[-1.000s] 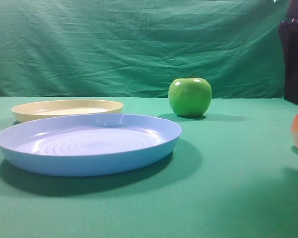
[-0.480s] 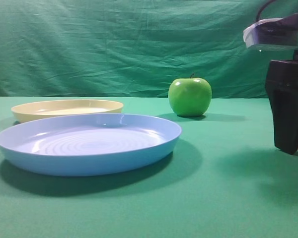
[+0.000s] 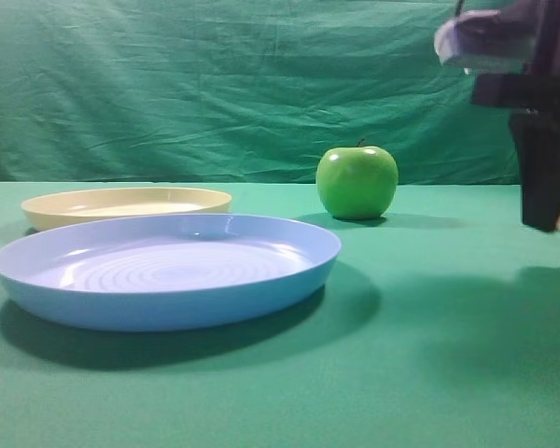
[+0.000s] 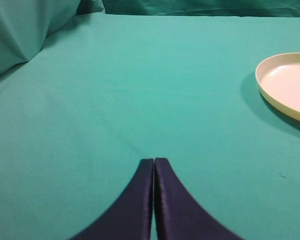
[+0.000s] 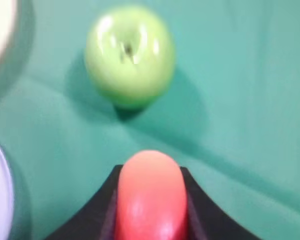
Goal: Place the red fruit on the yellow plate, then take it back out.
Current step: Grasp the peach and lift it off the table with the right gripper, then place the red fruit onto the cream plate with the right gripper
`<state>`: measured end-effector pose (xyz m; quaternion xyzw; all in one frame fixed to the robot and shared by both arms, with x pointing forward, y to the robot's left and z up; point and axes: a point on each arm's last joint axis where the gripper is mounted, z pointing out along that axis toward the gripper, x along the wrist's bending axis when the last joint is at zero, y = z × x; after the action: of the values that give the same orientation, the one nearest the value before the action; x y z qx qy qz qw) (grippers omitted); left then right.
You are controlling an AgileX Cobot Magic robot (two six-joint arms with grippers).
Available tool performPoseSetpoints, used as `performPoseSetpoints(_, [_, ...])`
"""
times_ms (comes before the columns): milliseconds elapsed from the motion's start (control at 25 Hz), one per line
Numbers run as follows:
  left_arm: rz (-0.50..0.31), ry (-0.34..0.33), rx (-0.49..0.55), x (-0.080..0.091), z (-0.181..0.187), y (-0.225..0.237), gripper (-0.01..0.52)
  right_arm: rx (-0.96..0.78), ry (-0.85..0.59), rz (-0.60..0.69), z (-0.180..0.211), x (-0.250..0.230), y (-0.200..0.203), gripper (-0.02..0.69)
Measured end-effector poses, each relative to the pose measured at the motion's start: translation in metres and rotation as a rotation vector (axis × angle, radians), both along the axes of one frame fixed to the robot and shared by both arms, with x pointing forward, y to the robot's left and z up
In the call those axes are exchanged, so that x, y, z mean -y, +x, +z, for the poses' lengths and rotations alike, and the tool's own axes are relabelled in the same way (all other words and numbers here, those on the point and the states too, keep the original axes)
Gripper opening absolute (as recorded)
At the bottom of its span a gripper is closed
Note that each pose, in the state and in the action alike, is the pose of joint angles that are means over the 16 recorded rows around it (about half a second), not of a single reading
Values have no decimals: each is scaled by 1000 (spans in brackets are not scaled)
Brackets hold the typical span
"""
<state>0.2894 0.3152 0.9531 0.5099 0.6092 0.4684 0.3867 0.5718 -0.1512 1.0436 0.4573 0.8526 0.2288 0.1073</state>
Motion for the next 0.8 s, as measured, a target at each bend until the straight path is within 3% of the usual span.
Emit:
performPoseSetpoints(200, [0,0,0,0,0,0,0,152,96,130,30,-38,10,196])
performPoseSetpoints(360, [0,0,0,0,0,0,0,243,141,248,29,-78,12,195])
performPoseSetpoints(800, [0,0,0,0,0,0,0,367,130,451,-45,-181,21,222])
